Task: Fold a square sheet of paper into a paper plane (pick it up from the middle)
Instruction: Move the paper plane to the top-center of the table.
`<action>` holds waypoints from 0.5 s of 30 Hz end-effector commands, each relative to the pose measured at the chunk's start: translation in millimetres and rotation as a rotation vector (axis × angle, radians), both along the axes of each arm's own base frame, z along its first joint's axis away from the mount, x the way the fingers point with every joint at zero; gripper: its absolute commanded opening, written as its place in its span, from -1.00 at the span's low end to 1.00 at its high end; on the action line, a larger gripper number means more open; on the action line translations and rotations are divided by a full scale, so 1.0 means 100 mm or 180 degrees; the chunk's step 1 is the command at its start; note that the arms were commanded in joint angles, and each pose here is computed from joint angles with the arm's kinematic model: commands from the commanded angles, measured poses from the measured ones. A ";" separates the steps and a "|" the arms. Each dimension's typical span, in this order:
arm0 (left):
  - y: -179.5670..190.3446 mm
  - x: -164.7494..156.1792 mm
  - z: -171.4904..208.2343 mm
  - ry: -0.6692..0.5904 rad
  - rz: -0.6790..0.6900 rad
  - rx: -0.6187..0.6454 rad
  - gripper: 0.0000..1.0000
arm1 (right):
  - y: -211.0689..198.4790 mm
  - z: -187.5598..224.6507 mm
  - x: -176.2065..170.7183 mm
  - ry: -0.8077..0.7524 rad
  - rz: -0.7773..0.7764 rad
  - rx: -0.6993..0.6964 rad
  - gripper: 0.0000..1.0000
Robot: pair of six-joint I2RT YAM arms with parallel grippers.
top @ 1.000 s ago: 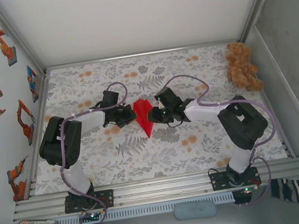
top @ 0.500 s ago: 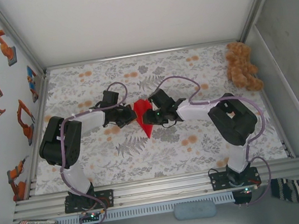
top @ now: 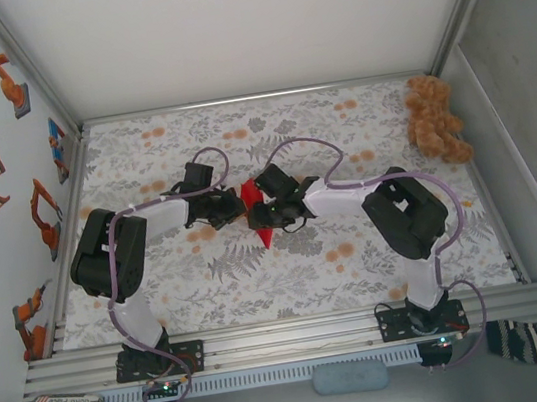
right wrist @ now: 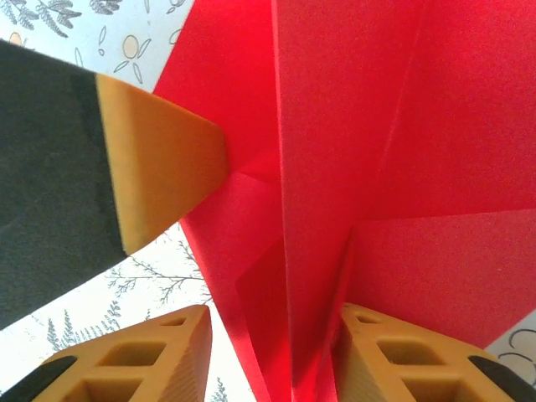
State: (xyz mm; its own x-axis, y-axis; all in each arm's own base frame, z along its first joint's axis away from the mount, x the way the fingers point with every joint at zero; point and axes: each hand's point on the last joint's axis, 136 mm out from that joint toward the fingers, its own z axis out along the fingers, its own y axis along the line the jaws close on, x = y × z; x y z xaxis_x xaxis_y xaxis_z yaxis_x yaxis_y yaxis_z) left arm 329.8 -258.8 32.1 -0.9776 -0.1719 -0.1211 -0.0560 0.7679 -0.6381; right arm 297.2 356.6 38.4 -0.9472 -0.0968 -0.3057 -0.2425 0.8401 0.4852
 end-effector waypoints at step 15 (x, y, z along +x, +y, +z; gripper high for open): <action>-0.01 -0.01 0.03 -0.0039 -0.0074 -0.0025 -0.99 | -0.14 -0.10 0.08 -0.0072 -0.0077 -0.0423 -0.63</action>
